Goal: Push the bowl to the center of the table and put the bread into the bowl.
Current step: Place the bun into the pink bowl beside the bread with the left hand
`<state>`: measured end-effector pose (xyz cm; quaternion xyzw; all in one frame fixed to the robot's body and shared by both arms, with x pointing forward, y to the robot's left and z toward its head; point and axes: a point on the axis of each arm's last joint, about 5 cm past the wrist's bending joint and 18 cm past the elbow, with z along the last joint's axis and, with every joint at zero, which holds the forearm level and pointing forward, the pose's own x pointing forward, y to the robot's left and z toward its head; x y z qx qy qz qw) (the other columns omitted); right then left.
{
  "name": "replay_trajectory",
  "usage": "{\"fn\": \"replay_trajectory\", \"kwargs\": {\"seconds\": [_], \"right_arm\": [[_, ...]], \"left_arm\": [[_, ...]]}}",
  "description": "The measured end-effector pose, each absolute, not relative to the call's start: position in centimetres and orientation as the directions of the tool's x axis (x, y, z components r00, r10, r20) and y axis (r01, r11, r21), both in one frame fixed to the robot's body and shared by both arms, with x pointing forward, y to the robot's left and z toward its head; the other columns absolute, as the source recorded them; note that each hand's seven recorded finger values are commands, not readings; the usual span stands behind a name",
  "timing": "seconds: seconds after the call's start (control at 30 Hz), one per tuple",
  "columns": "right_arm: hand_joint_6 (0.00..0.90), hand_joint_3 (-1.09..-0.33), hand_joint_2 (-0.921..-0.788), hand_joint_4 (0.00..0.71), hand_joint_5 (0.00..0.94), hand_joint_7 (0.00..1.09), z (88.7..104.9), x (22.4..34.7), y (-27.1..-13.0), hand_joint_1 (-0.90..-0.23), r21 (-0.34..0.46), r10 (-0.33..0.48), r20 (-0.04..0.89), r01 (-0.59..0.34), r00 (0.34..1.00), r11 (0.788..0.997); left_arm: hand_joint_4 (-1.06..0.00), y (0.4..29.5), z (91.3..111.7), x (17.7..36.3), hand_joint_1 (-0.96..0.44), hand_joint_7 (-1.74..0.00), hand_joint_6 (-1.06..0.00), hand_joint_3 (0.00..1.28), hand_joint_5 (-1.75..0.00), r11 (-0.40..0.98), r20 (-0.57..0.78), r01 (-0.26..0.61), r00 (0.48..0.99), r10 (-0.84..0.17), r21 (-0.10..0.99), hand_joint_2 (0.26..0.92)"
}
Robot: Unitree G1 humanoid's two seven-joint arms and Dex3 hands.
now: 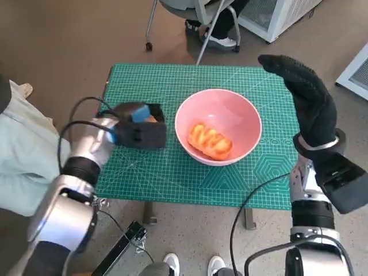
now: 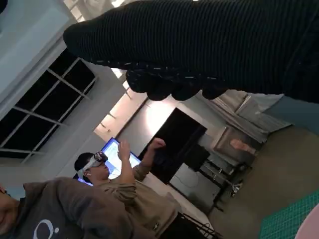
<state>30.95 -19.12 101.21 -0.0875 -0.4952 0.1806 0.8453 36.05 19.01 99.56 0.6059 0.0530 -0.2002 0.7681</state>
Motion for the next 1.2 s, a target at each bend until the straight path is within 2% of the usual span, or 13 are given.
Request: {"fn": "replay_trajectory", "kwargs": {"seconds": [0.17, 0.3, 0.43, 0.53, 0.67, 0.77, 0.83, 0.87, 0.9, 0.93, 1.0, 1.1, 1.2], "right_arm": [[0.009, -0.748, -0.921, 0.302, 0.002, 0.82, 101.2, 31.0, -19.1, -0.646, -0.326, 0.392, 0.804, -0.22, 0.447, 0.919], [0.009, -0.75, -0.921, 0.3, 0.001, 0.82, 101.1, 31.0, -19.1, -0.646, -0.326, 0.392, 0.802, -0.221, 0.45, 0.919], [0.008, -0.75, -0.921, 0.297, 0.0, 0.82, 101.1, 31.0, -19.1, -0.646, -0.325, 0.392, 0.801, -0.222, 0.453, 0.919], [0.006, -0.751, -0.921, 0.297, 0.0, 0.82, 101.0, 31.0, -19.1, -0.646, -0.324, 0.393, 0.799, -0.224, 0.455, 0.919], [0.004, -0.751, -0.921, 0.297, 0.0, 0.82, 101.0, 31.1, -19.0, -0.646, -0.324, 0.394, 0.799, -0.226, 0.455, 0.919], [0.003, -0.751, -0.921, 0.296, 0.0, 0.82, 101.1, 31.1, -19.0, -0.645, -0.325, 0.396, 0.799, -0.228, 0.453, 0.918], [0.002, -0.751, -0.921, 0.297, 0.0, 0.82, 101.1, 31.1, -19.0, -0.645, -0.321, 0.394, 0.8, -0.231, 0.452, 0.918], [0.002, -0.751, -0.921, 0.297, 0.0, 0.82, 101.1, 31.1, -19.0, -0.645, -0.321, 0.394, 0.8, -0.231, 0.452, 0.918], [0.002, -0.751, -0.921, 0.297, 0.0, 0.82, 101.1, 31.1, -19.0, -0.65, -0.321, 0.394, 0.801, -0.231, 0.452, 0.918], [0.002, -0.751, -0.921, 0.297, 0.0, 0.82, 101.1, 31.1, -19.0, -0.653, -0.321, 0.394, 0.801, -0.232, 0.451, 0.918], [0.002, -0.75, -0.921, 0.297, 0.0, 0.82, 101.0, 31.1, -19.0, -0.656, -0.317, 0.392, 0.803, -0.234, 0.45, 0.919], [0.002, -0.749, -0.921, 0.297, 0.0, 0.82, 101.1, 31.1, -19.1, -0.658, -0.315, 0.39, 0.806, -0.236, 0.446, 0.919], [0.003, -0.748, -0.921, 0.297, 0.0, 0.82, 101.2, 31.0, -19.1, -0.659, -0.318, 0.393, 0.807, -0.236, 0.441, 0.918]], "left_arm": [[-0.63, 19.3, 102.2, 36.5, 0.0, -1.25, -0.62, 0.1, -1.15, 0.216, -0.176, 0.235, 0.949, -0.263, 0.948, 0.92], [-0.64, 19.0, 104.4, 36.6, 0.0, -1.23, -0.62, 0.09, -1.15, 0.245, -0.035, 0.114, 0.952, -0.304, 0.963, 0.92], [-0.66, 17.9, 106.1, 36.4, 0.0, -1.22, -0.62, 0.08, -1.15, 0.281, 0.097, 0.012, 0.923, -0.372, 0.96, 0.921], [-0.68, 16.3, 107.1, 36.0, 0.0, -1.2, -0.63, 0.07, -1.15, 0.323, 0.198, -0.049, 0.872, -0.447, 0.945, 0.921], [-0.68, 14.5, 107.2, 35.5, 0.0, -1.16, -0.63, 0.07, -1.18, 0.354, 0.258, -0.061, 0.799, -0.543, 0.933, 0.92], [-0.66, 13.3, 106.4, 35.2, 0.0, -1.16, -0.61, 0.09, -1.22, 0.369, 0.257, -0.017, 0.748, -0.611, 0.929, 0.92], [-0.57, 12.6, 105.7, 35.1, 0.0, -1.3, -0.49, 0.18, -1.29, 0.37, 0.232, 0.034, 0.724, -0.65, 0.928, 0.921], [-0.51, 12.4, 105.5, 35.0, -0.01, -1.2, -0.44, 0.19, -1.17, 0.366, 0.218, 0.056, 0.717, -0.662, 0.929, 0.913], [-0.43, 12.1, 105.2, 35.0, -0.07, -0.93, -0.39, 0.16, -0.83, 0.359, 0.194, 0.088, 0.71, -0.677, 0.929, 0.869], [-0.37, 11.9, 104.9, 35.0, -0.1, -0.72, -0.34, 0.14, -0.56, 0.353, 0.172, 0.118, 0.706, -0.687, 0.928, 0.876], [-0.28, 11.4, 104.5, 34.9, -0.16, -0.53, -0.27, 0.11, -0.29, 0.322, 0.11, 0.179, 0.701, -0.705, 0.93, 0.88], [-0.19, 10.8, 104.2, 34.9, -0.26, -0.39, -0.2, 0.07, -0.1, 0.281, 0.031, 0.241, 0.706, -0.707, 0.929, 0.893], [-0.15, 10.6, 103.7, 34.8, -0.32, -0.35, -0.17, 0.06, -0.03, 0.263, -0.006, 0.268, 0.711, -0.703, 0.927, 0.903]]}}
